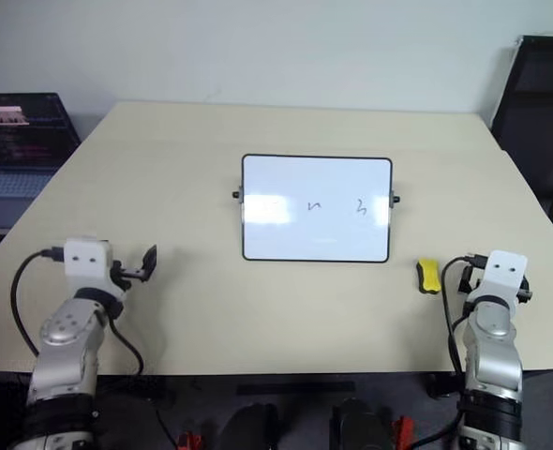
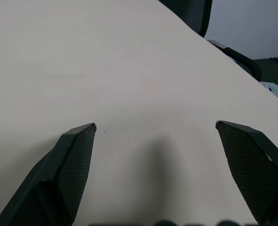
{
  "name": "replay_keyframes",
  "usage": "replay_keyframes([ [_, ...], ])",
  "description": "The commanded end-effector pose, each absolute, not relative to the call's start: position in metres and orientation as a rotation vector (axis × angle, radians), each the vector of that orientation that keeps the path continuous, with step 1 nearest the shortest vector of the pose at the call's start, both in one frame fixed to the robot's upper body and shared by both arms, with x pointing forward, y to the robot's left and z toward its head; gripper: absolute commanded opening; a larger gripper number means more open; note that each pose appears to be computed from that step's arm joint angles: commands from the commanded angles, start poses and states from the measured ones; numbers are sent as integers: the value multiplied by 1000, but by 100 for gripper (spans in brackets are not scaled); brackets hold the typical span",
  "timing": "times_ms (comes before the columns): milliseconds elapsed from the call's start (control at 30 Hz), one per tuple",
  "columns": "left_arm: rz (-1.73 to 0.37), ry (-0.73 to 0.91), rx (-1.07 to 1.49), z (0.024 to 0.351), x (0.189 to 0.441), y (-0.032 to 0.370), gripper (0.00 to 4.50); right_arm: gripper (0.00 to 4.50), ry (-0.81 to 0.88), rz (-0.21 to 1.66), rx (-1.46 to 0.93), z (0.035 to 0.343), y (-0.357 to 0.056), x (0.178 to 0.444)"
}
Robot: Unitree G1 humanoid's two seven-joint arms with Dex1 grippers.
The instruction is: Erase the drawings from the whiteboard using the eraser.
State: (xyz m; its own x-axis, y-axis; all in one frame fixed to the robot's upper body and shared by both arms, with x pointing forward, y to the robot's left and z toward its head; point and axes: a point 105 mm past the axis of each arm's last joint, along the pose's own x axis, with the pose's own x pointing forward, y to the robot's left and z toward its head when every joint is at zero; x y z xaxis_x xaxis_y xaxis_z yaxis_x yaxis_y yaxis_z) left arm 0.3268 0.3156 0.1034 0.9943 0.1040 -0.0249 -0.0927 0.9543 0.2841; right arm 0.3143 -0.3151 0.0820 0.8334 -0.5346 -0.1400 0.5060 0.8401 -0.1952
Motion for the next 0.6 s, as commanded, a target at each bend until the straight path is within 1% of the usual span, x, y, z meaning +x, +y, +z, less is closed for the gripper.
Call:
replay_keyframes([
  [33,113,-34,307,129,327,319,450,444,124,-552,-171,104,-318,316],
  [133,115,-31,303,127,331,318,450,444,130,-565,-172,102,-321,316],
  [367,91,-50,297,133,342,312,450,444,114,-585,-170,108,-323,310],
  [600,85,-60,284,133,345,305,450,444,100,-614,-168,111,-332,309],
])
